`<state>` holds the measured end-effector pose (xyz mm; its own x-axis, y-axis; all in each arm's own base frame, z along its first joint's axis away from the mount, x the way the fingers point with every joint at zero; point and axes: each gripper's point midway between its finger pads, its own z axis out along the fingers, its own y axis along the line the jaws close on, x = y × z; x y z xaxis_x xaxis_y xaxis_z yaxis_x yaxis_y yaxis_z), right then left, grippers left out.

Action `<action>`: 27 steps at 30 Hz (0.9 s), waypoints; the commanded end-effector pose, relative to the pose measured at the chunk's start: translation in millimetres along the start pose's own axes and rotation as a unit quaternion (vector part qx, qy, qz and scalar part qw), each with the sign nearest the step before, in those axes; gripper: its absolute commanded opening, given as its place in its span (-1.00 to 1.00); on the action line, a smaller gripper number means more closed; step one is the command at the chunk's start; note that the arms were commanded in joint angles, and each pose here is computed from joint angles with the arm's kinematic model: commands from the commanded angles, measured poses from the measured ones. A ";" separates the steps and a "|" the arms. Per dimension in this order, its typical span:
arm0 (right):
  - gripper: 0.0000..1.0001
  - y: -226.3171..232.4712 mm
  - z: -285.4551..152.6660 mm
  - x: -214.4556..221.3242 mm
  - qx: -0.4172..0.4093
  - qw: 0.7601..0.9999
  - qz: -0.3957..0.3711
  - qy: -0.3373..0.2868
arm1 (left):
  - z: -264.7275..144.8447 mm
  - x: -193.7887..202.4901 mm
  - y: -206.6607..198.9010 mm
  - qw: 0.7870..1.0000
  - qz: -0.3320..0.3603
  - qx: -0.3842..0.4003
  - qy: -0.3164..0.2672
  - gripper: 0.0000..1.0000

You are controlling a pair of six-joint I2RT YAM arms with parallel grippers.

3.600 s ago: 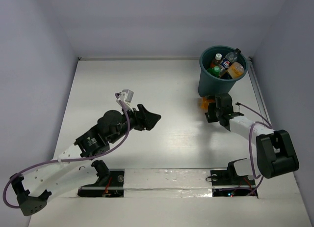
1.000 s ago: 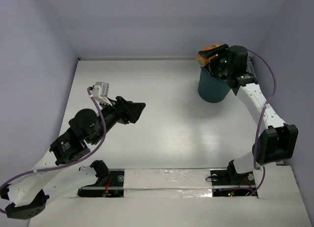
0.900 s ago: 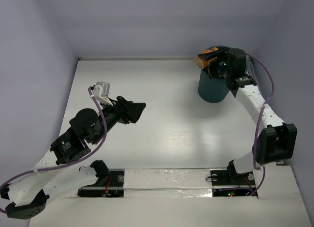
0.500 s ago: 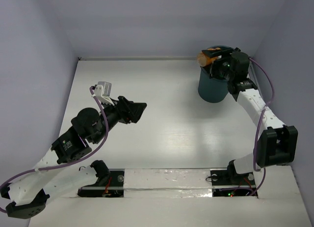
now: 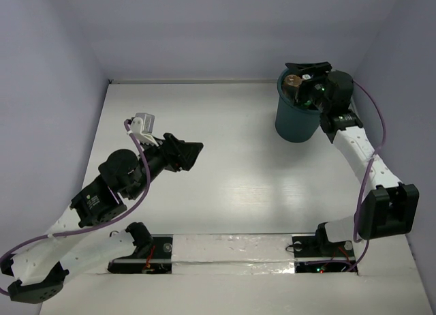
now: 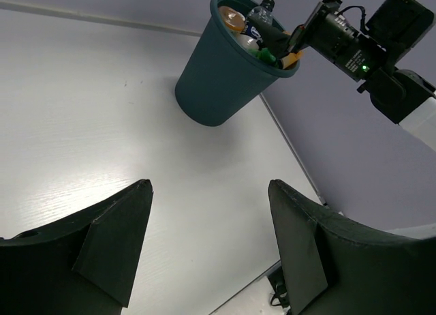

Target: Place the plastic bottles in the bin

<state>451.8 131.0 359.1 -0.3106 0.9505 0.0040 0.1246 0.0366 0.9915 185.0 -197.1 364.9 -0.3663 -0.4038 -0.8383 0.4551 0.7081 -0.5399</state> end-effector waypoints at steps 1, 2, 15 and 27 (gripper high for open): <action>0.59 74.5 -31.2 3.6 -0.100 0.995 -0.023 0.001 | -7.0 -27.8 -10.6 0.999 -0.007 0.007 -0.035 0.32; 0.42 82.9 -36.3 5.4 -0.111 0.993 -0.039 0.002 | -7.4 -30.5 -11.2 0.999 -0.007 0.006 -0.037 0.32; -0.73 166.9 -233.6 93.7 -0.298 0.871 -0.377 0.103 | -18.0 -99.3 -38.0 0.997 0.016 -0.011 -0.069 0.98; 1.00 144.0 -348.2 53.7 -0.227 0.842 -0.480 -0.099 | -48.2 -150.5 -42.9 0.992 0.014 -0.024 -0.122 0.98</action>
<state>91.2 100.7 580.8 0.1057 0.6544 -0.7487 -0.6620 0.6081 0.4381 184.7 -149.8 505.9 -0.1851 -0.4972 -0.8477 0.4196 0.7400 -0.5257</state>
